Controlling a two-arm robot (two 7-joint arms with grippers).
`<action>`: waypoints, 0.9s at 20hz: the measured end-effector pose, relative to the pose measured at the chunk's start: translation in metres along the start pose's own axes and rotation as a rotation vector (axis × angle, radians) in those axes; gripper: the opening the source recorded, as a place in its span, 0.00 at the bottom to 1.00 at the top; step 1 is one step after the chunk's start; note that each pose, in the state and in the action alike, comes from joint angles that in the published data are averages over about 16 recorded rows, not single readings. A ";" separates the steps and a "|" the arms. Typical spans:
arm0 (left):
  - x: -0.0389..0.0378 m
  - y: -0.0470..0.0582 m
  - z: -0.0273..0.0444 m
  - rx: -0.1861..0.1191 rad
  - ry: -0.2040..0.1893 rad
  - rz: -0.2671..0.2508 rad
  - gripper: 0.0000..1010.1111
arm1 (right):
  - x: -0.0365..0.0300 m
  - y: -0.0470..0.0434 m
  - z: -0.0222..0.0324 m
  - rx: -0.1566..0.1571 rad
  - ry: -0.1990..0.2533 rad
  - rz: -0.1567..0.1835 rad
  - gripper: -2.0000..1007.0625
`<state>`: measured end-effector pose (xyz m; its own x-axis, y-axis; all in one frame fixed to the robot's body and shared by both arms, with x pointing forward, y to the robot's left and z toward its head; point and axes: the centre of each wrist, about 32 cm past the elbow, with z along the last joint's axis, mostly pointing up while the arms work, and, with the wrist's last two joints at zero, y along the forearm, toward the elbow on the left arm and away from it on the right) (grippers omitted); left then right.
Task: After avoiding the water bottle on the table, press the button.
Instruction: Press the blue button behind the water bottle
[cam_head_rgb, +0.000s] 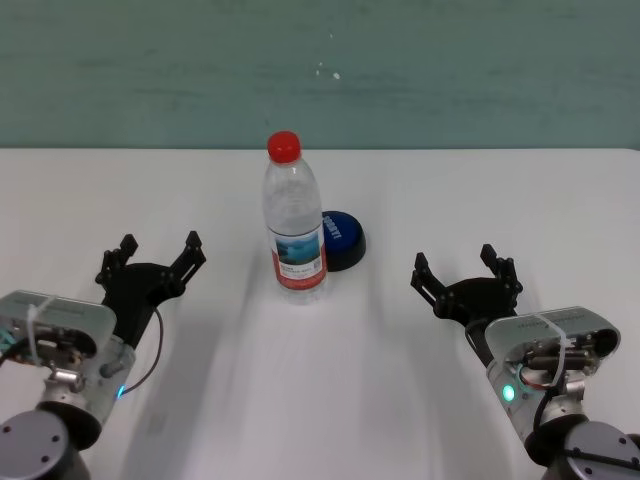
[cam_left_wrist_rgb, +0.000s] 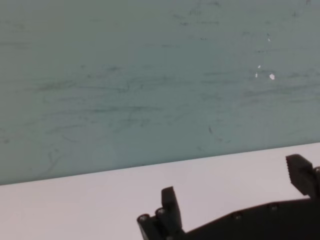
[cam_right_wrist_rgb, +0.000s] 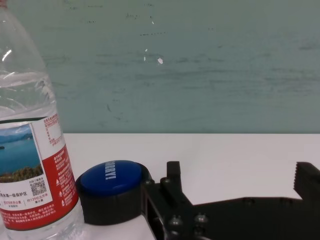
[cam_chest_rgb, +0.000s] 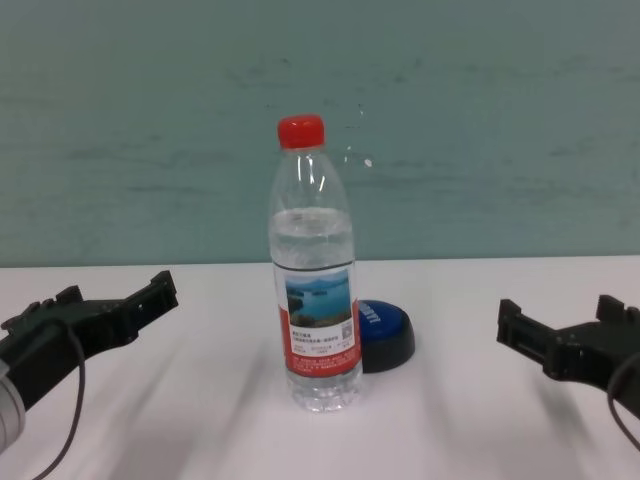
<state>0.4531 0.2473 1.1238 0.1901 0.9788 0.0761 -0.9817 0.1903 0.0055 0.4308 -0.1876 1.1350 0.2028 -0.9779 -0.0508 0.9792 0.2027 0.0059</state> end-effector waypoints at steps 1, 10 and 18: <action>0.0000 0.000 0.0000 0.000 0.000 0.000 0.99 | 0.0000 0.0000 0.0000 0.000 0.000 0.000 1.00; -0.0010 0.002 0.0003 0.004 -0.006 0.007 0.99 | 0.0000 0.0000 0.0000 0.000 0.000 0.000 1.00; -0.0078 0.020 0.0026 0.022 -0.044 0.029 0.99 | 0.0000 0.0000 0.0000 0.000 0.000 0.000 1.00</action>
<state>0.4316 0.2433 1.1259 0.1618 0.9795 0.1200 -0.9868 0.1599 0.0250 0.4308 -0.1876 1.1350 0.2028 -0.9779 -0.0508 0.9792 0.2028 0.0059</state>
